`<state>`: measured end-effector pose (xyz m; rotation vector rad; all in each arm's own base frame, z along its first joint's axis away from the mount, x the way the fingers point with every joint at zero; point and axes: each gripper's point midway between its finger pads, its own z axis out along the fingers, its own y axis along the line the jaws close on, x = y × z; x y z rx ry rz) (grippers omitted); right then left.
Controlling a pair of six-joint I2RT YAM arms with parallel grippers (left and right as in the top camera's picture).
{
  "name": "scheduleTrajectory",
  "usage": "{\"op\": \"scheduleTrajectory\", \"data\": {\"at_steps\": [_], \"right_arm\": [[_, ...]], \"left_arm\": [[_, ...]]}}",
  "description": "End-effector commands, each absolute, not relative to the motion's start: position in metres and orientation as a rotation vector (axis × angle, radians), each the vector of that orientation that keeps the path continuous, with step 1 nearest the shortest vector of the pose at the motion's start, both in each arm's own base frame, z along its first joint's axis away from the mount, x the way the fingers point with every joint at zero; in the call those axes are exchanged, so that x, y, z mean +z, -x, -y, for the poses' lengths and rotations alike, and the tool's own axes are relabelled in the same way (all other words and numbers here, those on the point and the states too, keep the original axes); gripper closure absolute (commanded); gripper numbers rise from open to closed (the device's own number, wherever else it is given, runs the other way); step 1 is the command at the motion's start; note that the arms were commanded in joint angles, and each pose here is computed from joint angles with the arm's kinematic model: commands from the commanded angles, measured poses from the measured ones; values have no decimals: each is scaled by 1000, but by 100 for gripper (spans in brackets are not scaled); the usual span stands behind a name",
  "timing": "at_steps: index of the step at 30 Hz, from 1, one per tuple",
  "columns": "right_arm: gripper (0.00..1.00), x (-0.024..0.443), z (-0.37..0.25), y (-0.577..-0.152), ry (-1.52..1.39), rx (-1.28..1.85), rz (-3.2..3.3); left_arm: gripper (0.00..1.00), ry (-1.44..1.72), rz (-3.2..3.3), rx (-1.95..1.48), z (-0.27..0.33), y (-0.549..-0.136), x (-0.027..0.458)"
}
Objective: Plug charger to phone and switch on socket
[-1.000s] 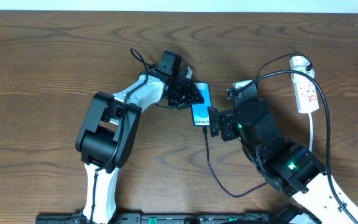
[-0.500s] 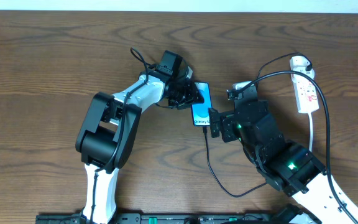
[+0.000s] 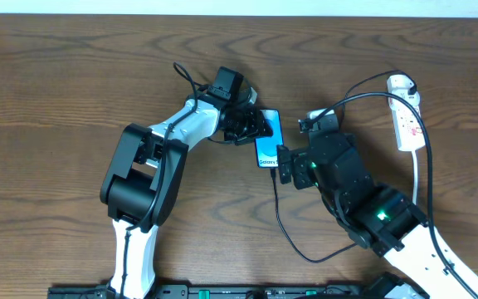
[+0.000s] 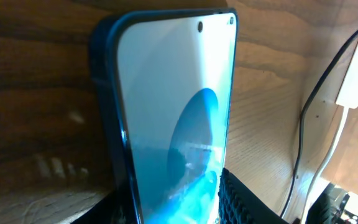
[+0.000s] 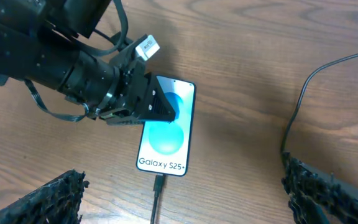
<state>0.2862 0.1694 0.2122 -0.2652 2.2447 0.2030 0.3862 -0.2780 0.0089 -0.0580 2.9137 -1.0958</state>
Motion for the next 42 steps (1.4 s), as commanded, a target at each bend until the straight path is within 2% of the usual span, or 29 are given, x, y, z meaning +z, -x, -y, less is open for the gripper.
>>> {"op": "scheduleTrajectory", "data": {"at_steps": [1, 7, 19, 29, 33, 38, 42], "right_arm": [[1, 217, -166, -291, 228, 192, -2239], [1, 217, -166, -291, 229, 192, -2239], [1, 217, -166, -291, 229, 192, -2239], [1, 217, -166, -291, 229, 191, -2239], [1, 217, -166, -291, 229, 191, -2239], [1, 217, -166, -291, 229, 192, -2239], [1, 216, -166, -291, 230, 190, -2242]], "left_arm": [[59, 3, -3025, -847, 246, -371, -53], [58, -15, -3017, -849, 248, -371, -53], [57, -253, -2945, -982, 265, -366, -43], [57, -252, -2941, -982, 265, -367, -43], [57, -222, -2951, -967, 264, -368, -44], [57, 52, -3016, -778, 245, -376, -56], [57, 103, -3023, -747, 241, -377, -58]]}}
